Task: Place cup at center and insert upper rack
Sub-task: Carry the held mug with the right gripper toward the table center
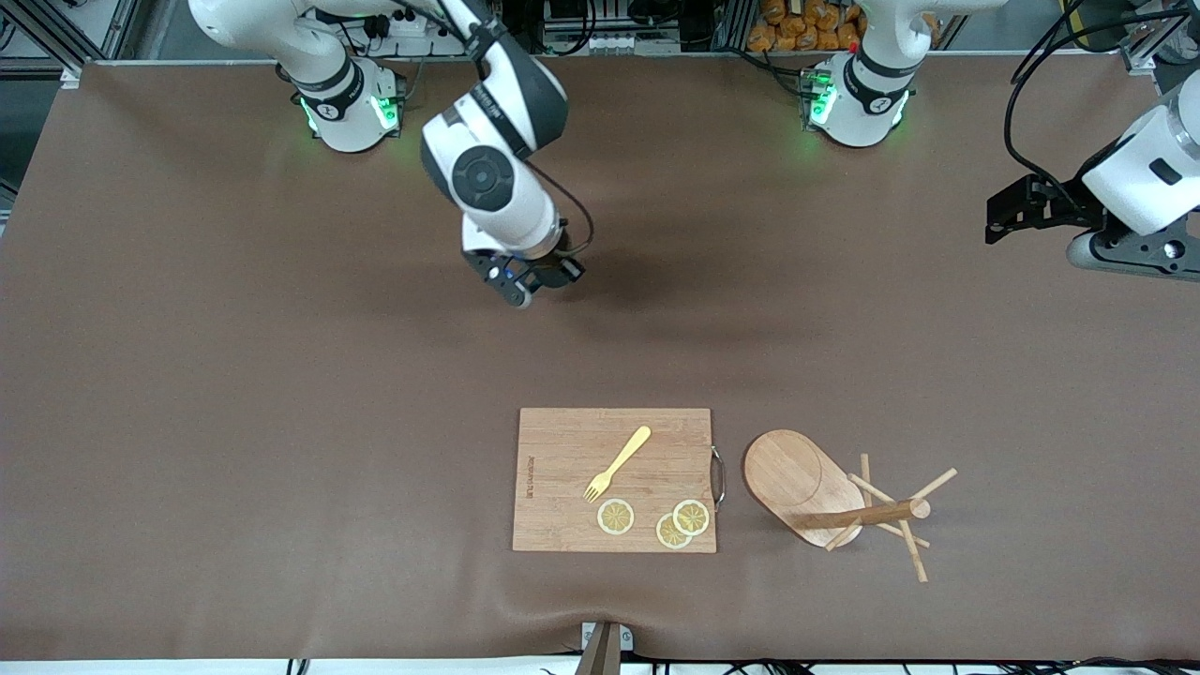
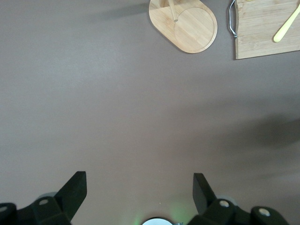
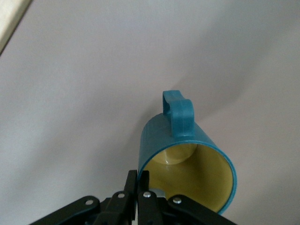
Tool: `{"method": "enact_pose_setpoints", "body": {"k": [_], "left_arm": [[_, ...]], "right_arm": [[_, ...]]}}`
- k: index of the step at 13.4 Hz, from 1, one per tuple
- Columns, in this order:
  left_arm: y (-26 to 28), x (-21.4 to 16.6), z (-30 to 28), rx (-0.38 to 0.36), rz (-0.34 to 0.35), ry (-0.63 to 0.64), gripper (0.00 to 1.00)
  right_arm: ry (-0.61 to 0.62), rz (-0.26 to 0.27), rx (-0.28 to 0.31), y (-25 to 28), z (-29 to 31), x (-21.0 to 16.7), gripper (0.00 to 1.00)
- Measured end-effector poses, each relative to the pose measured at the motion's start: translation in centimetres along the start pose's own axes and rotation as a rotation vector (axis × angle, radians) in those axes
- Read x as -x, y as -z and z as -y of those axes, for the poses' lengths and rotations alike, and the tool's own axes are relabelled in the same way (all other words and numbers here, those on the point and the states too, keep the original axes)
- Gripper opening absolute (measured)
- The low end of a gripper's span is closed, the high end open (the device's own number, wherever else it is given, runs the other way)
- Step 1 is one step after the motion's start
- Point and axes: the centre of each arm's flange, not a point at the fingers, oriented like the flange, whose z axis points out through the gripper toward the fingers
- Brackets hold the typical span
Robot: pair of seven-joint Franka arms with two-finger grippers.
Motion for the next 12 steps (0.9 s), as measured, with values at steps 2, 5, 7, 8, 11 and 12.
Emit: {"method": "enact_pose_setpoints", "body": {"k": [2,5,7,8,11,12], "left_arm": [[0.0,0.0,0.0,0.0,0.0,0.0,1.0],[0.0,0.0,0.1,0.0,0.0,0.003,1.0],[0.0,0.0,0.2,0.0,-0.002,0.004,1.0],[0.0,-0.1,0.2,0.0,-0.006,0.004,1.0],[-0.7,-0.7,0.3,0.001,-0.001,0.004,1.0],[-1.2,-1.0,0.3,0.001,0.006,0.004,1.0]], "right_arm": [[-0.148,0.019,-0.026,-0.9,0.9,2.1,0.04],[-0.329,0.012,-0.049,-3.9,3.1,4.3,0.04],[-0.398,0.008,-0.051,-5.5,4.3,4.5,0.04],[-0.421,0.006,-0.051,-6.0,4.6,4.4,0.04],[-0.477,0.016,-0.065,-5.6,5.2,4.6,0.04],[-0.493,0.021,-0.072,-5.3,5.5,4.8,0.04]]}}
